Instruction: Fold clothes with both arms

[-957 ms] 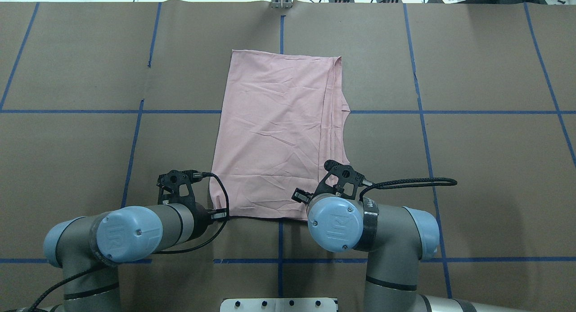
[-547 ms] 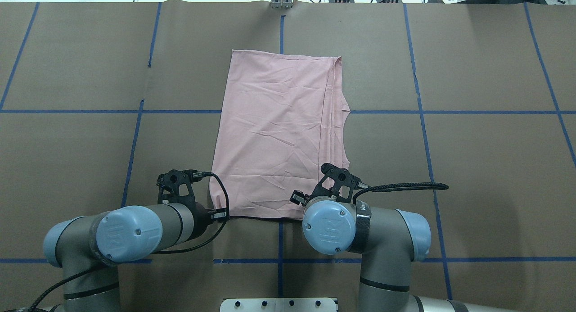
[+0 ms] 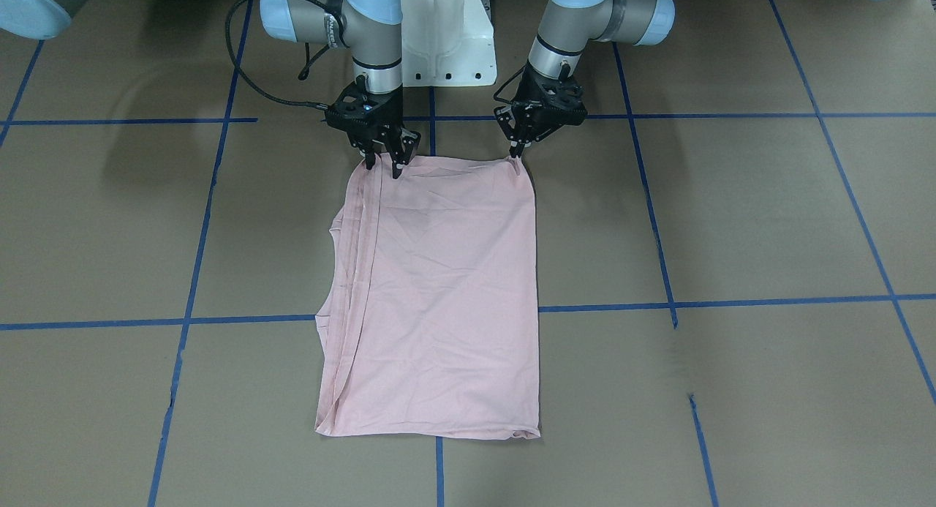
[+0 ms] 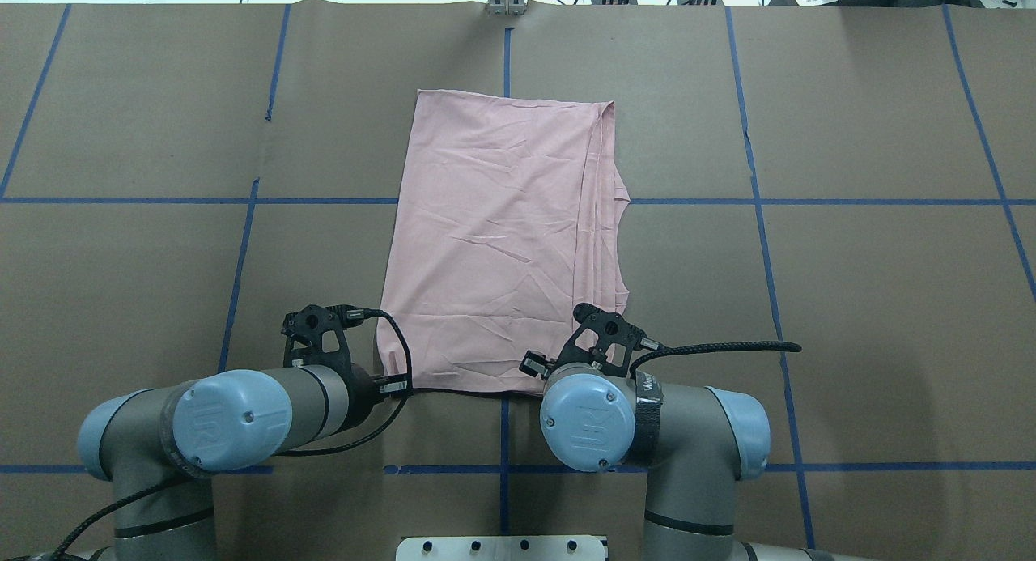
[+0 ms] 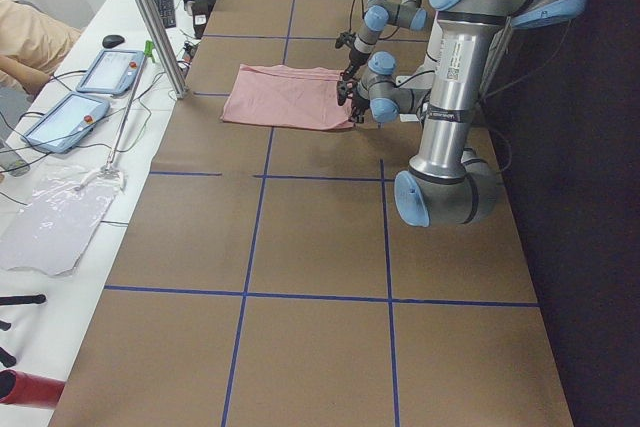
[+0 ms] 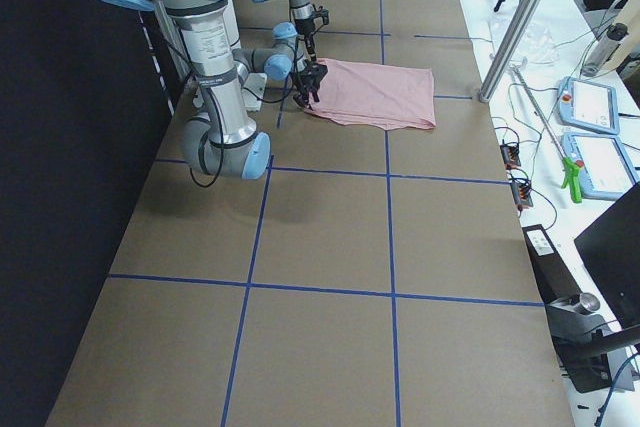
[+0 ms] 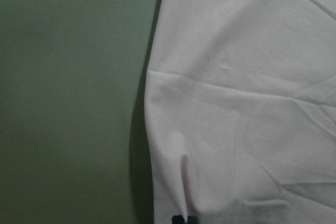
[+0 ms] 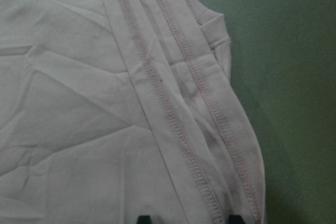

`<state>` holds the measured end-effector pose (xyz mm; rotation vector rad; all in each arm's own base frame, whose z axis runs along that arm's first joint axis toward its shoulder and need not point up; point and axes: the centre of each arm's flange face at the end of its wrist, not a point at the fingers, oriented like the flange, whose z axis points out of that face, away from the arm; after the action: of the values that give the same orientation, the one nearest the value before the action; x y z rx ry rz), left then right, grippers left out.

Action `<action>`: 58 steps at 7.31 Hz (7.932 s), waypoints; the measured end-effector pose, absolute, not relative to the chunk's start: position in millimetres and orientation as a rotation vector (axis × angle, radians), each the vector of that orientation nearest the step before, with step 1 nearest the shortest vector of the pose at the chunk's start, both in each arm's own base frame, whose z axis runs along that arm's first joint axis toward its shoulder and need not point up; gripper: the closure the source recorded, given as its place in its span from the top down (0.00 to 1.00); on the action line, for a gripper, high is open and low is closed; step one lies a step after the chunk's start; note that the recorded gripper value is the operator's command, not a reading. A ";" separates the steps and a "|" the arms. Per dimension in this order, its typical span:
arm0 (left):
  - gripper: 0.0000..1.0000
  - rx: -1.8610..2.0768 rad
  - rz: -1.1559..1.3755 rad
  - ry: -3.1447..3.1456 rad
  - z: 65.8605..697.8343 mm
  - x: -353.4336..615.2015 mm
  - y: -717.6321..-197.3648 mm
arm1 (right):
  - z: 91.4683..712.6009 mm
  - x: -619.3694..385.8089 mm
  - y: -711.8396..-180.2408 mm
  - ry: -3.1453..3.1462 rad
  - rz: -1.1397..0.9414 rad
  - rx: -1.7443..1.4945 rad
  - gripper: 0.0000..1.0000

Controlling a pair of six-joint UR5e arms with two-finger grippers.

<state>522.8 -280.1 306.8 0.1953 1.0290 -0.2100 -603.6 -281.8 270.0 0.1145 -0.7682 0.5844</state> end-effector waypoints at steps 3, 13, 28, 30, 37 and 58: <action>0.00 0.195 -0.210 1.028 307.2 522.6 -280.1 | 270.3 -603.9 -281.3 -0.772 0.615 0.116 0.00; 0.00 0.196 -0.210 1.027 307.6 523.3 -280.4 | 267.6 -602.8 -278.7 -0.779 0.619 0.115 0.00; 0.01 0.252 -0.110 1.026 167.2 433.1 -321.9 | 169.2 -473.8 -305.5 -0.822 0.551 0.166 0.00; 0.78 0.342 -0.140 0.957 184.5 456.0 -413.4 | 193.0 -498.0 -387.3 -0.765 0.545 0.211 0.99; 1.00 0.476 -0.026 0.901 252.1 428.8 -592.8 | 255.2 -484.6 -613.4 -0.732 0.228 0.234 1.00; 1.00 0.223 0.241 0.697 622.2 -76.1 -494.0 | 647.0 79.5 -439.5 -0.711 -0.027 0.002 1.00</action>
<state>-76.1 -494.0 622.2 0.2233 0.6973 0.2408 79.5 -439.5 647.0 0.0020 -0.7113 -0.0266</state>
